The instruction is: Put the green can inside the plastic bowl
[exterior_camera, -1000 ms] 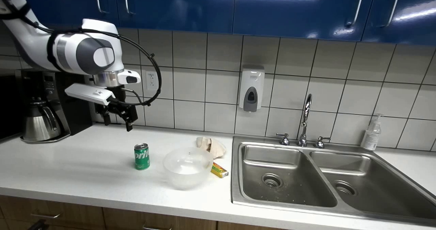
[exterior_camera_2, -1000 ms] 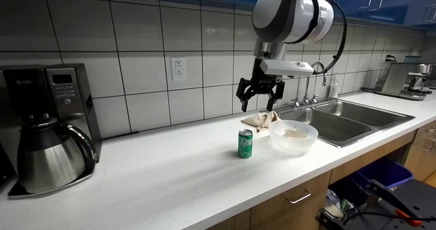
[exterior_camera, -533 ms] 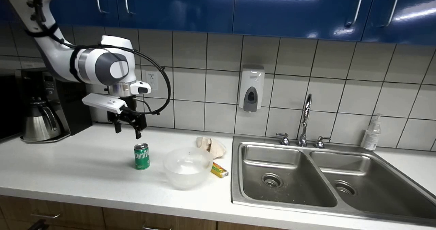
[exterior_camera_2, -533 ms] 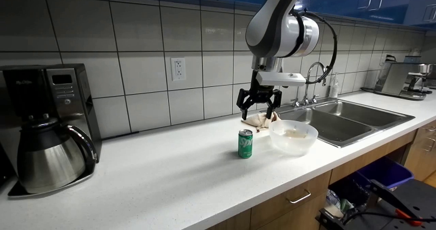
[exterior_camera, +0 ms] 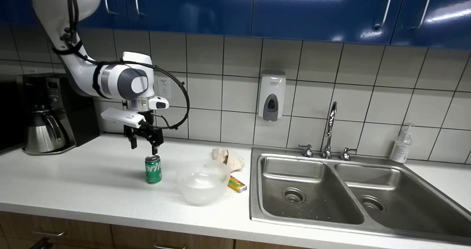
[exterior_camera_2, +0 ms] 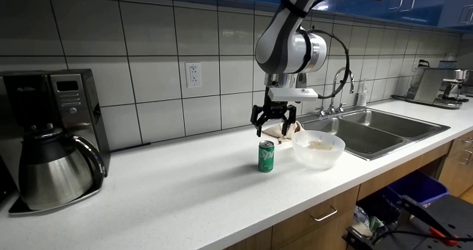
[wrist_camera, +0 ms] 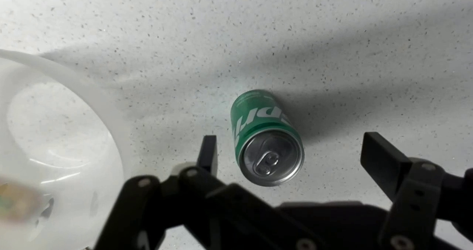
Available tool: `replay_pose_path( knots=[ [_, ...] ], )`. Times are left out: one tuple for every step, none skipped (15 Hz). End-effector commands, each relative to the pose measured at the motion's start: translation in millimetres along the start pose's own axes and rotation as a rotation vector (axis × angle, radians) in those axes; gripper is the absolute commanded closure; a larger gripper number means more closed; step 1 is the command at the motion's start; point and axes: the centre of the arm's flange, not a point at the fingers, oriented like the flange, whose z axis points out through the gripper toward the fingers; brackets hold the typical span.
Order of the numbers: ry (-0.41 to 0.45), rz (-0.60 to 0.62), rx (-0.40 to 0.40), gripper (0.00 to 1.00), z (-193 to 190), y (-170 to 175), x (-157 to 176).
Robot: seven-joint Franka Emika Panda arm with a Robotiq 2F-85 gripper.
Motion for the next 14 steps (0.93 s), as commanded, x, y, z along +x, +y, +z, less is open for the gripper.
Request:
replay_pose_path(
  knots=[
    [-0.038, 0.015, -0.012, 0.00, 12.4, 1.0, 25.9],
    [-0.045, 0.017, -0.013, 0.00, 15.8, 2.0, 28.5],
    [-0.052, 0.020, -0.018, 0.00, 19.4, 3.2, 30.9],
    [-0.057, 0.023, -0.019, 0.00, 22.1, 4.9, 33.1],
    [-0.062, 0.026, -0.021, 0.00, 25.5, 6.2, 35.1],
    [-0.067, 0.027, -0.024, 0.00, 29.1, 6.8, 36.9],
    [-0.072, 0.029, -0.025, 0.00, 32.4, 8.3, 38.3],
    [-0.078, 0.030, -0.026, 0.00, 35.2, 8.9, 39.8],
    [-0.084, 0.031, -0.025, 0.00, 38.6, 8.0, 41.0],
    [-0.088, 0.030, -0.026, 0.00, 41.1, 6.8, 42.6],
    [-0.091, 0.029, -0.026, 0.00, 43.8, 5.4, 43.8],
    [-0.093, 0.030, -0.027, 0.00, 47.1, 4.2, 45.6],
    [-0.096, 0.032, -0.027, 0.00, 50.2, 3.9, 47.3],
    [-0.102, 0.033, -0.028, 0.00, 53.8, 3.9, 48.9]
  ],
)
